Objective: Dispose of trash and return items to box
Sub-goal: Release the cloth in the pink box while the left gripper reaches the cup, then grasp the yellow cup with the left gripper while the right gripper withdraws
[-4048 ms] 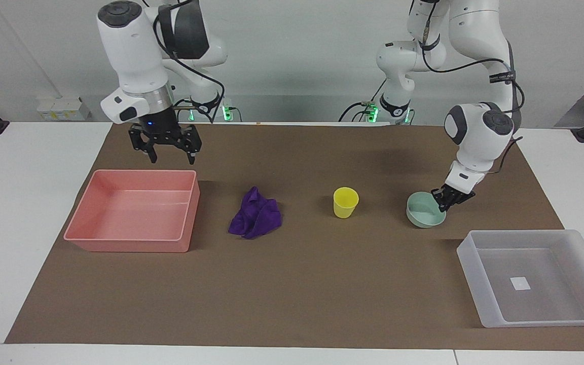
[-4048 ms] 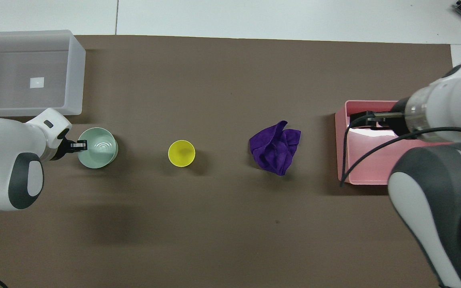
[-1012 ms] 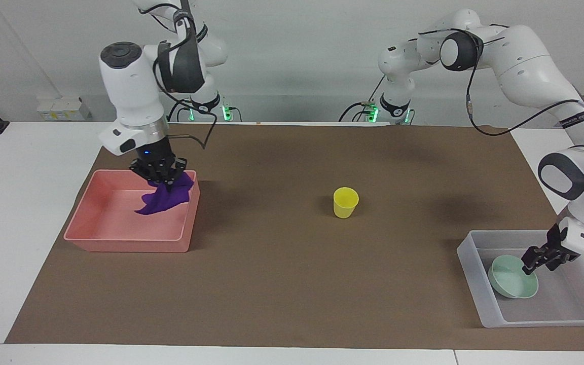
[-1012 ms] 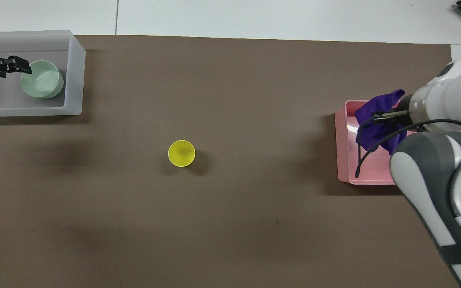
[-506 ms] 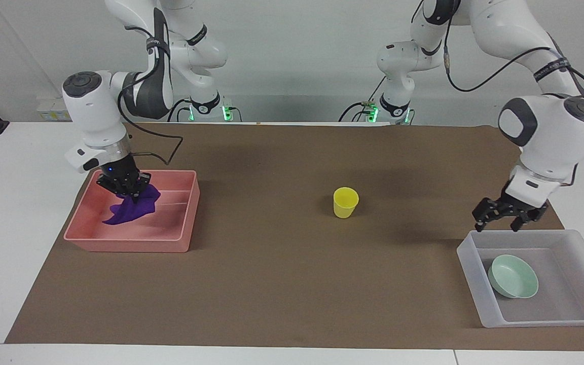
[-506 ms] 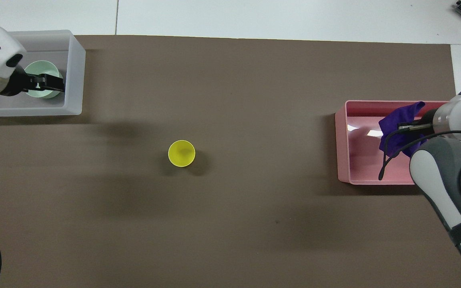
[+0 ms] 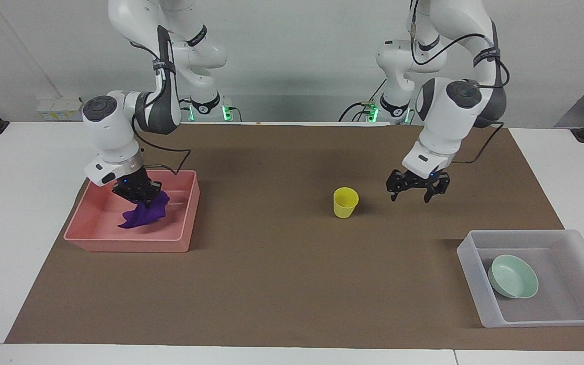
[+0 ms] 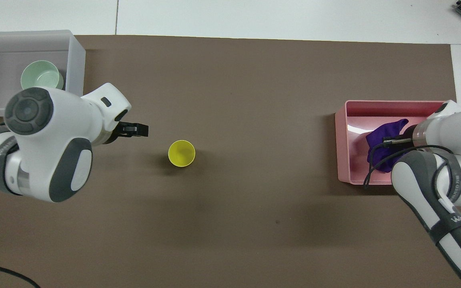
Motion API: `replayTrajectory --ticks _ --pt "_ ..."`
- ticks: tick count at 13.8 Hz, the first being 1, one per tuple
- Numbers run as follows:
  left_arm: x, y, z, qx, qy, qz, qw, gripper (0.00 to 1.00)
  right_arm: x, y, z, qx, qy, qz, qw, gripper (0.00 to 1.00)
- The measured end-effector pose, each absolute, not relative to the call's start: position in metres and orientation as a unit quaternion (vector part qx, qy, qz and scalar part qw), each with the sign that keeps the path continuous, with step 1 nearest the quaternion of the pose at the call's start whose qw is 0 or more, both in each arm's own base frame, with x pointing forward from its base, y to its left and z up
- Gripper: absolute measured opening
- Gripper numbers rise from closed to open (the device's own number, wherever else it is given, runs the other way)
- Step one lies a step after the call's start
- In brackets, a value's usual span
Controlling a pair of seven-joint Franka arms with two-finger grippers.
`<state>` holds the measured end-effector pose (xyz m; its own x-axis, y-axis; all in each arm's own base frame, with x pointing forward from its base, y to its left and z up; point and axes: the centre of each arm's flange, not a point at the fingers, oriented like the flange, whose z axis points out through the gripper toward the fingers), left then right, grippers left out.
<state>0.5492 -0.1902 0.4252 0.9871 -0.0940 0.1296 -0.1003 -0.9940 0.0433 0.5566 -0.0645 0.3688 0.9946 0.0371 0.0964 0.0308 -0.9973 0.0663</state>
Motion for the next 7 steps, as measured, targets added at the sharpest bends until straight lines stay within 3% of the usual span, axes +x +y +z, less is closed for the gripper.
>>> replayTrajectory --ticks 3,6,7 --pt "0.521 -0.241 0.405 0.997 -0.032 0.065 0.034 1.00 0.561 -0.051 0.381 0.997 -0.003 0.065 0.030 0.57" --pt "0.506 -0.263 0.389 0.995 -0.035 0.079 0.044 0.96 0.571 0.000 0.428 0.996 -0.039 0.078 0.023 0.89" --pt "0.502 -0.265 0.381 0.995 -0.037 0.078 0.044 0.88 0.572 0.016 0.446 0.996 -0.049 0.078 0.021 0.99"
